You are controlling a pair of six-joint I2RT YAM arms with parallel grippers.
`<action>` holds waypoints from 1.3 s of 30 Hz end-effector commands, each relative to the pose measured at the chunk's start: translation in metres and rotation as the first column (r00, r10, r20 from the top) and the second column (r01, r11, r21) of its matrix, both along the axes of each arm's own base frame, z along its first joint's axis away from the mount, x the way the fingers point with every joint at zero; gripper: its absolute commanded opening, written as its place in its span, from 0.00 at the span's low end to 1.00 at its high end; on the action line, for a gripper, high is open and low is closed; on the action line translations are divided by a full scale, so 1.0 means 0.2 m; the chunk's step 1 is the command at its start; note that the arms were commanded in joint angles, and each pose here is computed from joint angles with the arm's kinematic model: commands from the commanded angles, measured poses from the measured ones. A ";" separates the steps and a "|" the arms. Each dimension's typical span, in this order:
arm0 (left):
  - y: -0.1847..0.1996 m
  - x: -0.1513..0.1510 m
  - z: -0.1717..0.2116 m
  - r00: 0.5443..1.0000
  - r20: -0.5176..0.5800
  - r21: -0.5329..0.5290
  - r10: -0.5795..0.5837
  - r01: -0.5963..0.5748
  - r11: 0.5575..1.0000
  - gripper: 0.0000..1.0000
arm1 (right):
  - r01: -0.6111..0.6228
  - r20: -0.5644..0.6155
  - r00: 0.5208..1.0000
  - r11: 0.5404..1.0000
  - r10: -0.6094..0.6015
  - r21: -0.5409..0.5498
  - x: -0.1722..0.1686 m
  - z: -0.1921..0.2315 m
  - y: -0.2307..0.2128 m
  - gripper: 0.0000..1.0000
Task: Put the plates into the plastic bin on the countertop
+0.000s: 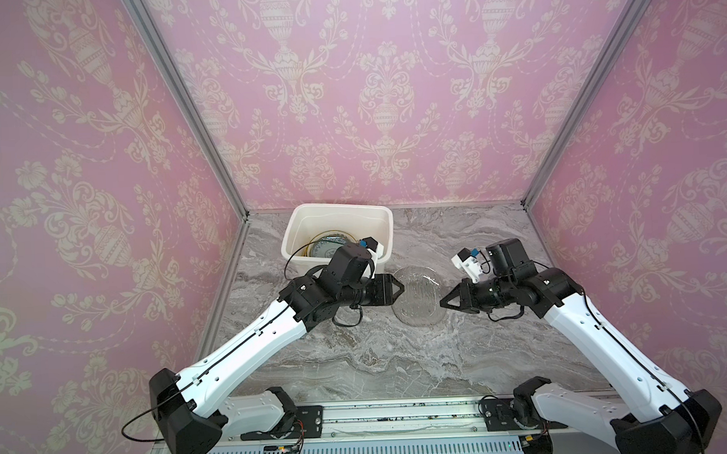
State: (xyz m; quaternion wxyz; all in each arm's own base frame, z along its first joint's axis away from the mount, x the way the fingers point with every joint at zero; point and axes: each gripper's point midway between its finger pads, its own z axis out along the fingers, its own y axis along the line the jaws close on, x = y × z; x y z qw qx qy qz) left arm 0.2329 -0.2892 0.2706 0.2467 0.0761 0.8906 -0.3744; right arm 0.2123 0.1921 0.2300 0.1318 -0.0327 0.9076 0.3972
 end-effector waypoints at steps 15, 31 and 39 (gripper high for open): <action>0.03 0.03 0.06 0.999 0.023 -0.015 0.044 -0.043 0.999 0.04 | 0.052 0.050 0.997 0.991 -0.058 0.124 0.05 0.16 0.06 0.26; -0.02 0.01 0.02 0.989 -0.138 -0.146 0.053 -0.073 0.987 0.00 | 0.031 0.146 0.986 0.957 -0.076 0.290 0.15 0.30 0.15 0.02; -0.01 0.03 0.06 0.990 -0.121 -0.166 0.068 -0.087 0.982 0.35 | 0.060 0.149 0.983 0.961 -0.103 0.271 0.16 0.32 0.14 0.00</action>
